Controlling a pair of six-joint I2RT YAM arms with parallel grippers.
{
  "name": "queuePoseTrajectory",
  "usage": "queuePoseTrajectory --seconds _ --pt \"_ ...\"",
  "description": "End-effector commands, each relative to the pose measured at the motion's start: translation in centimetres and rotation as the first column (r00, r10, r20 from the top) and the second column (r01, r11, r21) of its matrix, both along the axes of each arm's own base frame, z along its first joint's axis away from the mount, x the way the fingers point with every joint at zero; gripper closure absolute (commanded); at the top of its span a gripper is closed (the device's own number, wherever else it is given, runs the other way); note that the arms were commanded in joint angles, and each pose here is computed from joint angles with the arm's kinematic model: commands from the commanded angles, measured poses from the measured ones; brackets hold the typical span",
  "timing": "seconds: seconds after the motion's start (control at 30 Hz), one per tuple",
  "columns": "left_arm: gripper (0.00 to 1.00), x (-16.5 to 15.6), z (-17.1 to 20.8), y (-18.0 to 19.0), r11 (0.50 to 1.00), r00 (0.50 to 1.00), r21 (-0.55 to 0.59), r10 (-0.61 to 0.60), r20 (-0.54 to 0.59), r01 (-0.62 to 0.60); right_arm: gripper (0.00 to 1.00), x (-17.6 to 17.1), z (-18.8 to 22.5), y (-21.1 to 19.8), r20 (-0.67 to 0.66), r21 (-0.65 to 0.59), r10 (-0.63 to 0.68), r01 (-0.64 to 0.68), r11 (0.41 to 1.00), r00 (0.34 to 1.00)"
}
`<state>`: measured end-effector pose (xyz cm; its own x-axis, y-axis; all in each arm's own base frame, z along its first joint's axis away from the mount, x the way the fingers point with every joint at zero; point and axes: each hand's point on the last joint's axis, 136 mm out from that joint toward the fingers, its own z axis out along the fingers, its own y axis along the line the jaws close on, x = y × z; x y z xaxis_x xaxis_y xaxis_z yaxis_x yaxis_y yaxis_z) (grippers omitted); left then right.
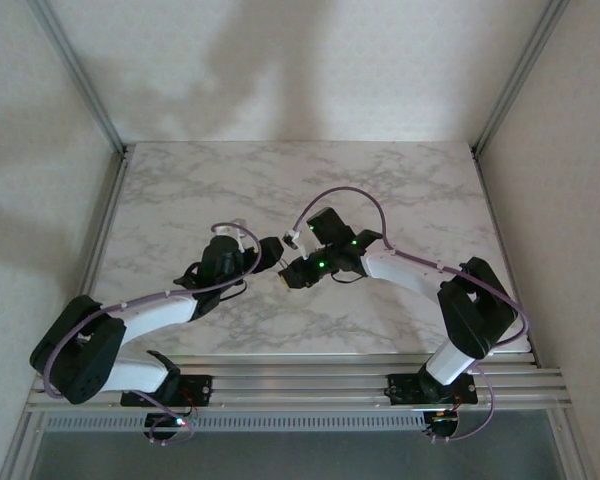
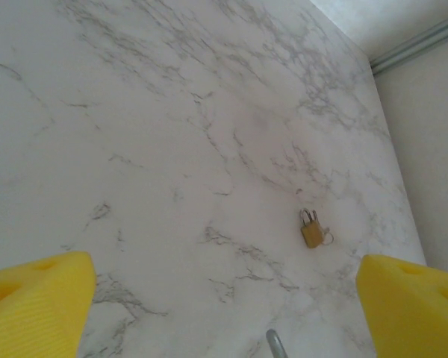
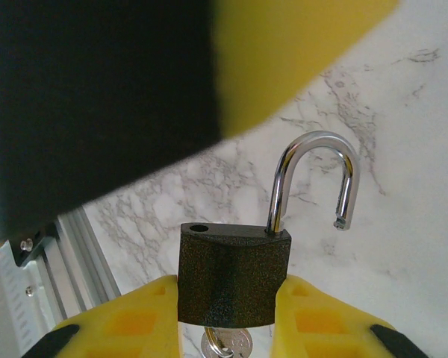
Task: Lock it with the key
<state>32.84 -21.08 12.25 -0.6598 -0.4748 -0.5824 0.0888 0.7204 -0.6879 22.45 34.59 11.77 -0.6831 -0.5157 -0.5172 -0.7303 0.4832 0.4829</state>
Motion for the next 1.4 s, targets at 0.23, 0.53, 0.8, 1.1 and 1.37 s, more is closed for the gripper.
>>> queuePoseTrajectory --seconds 0.23,0.53,0.8,1.1,1.37 --pt "0.32 0.3 -0.1 -2.6 0.988 0.993 -0.114 -0.107 -0.045 0.102 0.77 -0.6 0.9 0.8 0.036 0.041 0.048 -0.049 0.998 0.998" --pt "0.44 0.2 -0.4 -3.1 0.982 0.99 -0.148 -0.128 -0.061 0.117 0.77 -0.7 0.7 1.1 0.028 0.046 0.054 -0.055 0.997 0.998" --pt "0.56 0.2 -0.7 -3.3 0.977 0.987 -0.17 -0.14 -0.073 0.125 0.78 -0.9 0.4 1.3 0.02 0.045 0.061 -0.062 0.997 0.998" --pt "0.7 0.1 -0.7 -3.3 0.972 0.986 -0.198 -0.147 -0.079 0.129 0.78 -1.1 0.1 1.8 0.006 0.048 0.072 -0.072 0.996 0.997" --pt "0.77 0.1 -0.9 -3.5 0.965 0.983 -0.221 -0.164 -0.088 0.141 0.79 -0.8 0.1 2.0 0.026 0.04 0.066 -0.067 0.997 0.997"
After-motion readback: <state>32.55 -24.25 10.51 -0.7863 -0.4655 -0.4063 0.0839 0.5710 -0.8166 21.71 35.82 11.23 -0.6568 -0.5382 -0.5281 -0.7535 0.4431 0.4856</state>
